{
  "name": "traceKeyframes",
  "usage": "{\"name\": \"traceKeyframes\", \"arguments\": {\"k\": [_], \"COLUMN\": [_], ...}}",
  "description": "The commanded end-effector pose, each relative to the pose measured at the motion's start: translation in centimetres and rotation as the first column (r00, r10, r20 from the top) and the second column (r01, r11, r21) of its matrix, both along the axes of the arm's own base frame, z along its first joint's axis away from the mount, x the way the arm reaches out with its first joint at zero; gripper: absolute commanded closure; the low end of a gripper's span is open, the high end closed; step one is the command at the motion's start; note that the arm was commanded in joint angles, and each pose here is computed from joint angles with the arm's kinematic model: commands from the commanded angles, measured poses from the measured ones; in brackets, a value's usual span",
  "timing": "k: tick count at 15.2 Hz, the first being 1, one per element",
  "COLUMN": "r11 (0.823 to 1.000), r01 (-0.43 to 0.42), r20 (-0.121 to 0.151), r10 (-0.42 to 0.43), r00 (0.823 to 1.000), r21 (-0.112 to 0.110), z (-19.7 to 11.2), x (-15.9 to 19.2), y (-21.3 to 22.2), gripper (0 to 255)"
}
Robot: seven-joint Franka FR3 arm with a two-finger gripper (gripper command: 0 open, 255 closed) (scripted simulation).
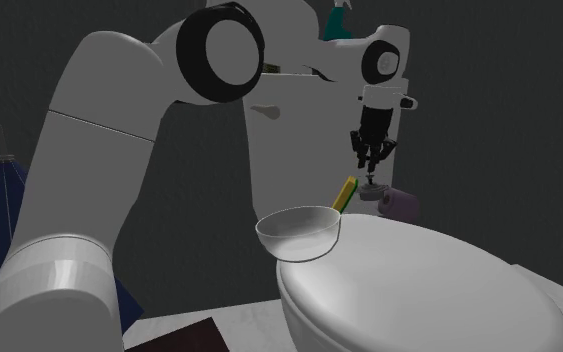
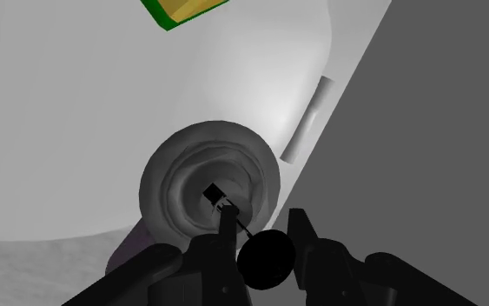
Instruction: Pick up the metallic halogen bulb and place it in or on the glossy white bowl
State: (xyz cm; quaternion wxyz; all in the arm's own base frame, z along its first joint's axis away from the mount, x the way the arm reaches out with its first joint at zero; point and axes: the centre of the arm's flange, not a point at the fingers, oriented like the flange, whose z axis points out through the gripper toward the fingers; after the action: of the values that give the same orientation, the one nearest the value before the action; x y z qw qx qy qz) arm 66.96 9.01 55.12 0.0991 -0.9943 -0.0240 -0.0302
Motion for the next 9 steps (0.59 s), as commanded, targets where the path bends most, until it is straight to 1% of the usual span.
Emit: {"name": "traceKeyframes", "arguments": {"k": [1,9], "r11": [1.0,1.0], "r01": [0.0,0.0], "r20": [0.0,0.0], "r10": [0.0,0.0], "r00": [1.0,1.0], "r21": [0.0,0.0], "z": [1.0,5.2], "x": [0.1,0.1], "y": [0.0,0.0], "gripper": [255,255]}}
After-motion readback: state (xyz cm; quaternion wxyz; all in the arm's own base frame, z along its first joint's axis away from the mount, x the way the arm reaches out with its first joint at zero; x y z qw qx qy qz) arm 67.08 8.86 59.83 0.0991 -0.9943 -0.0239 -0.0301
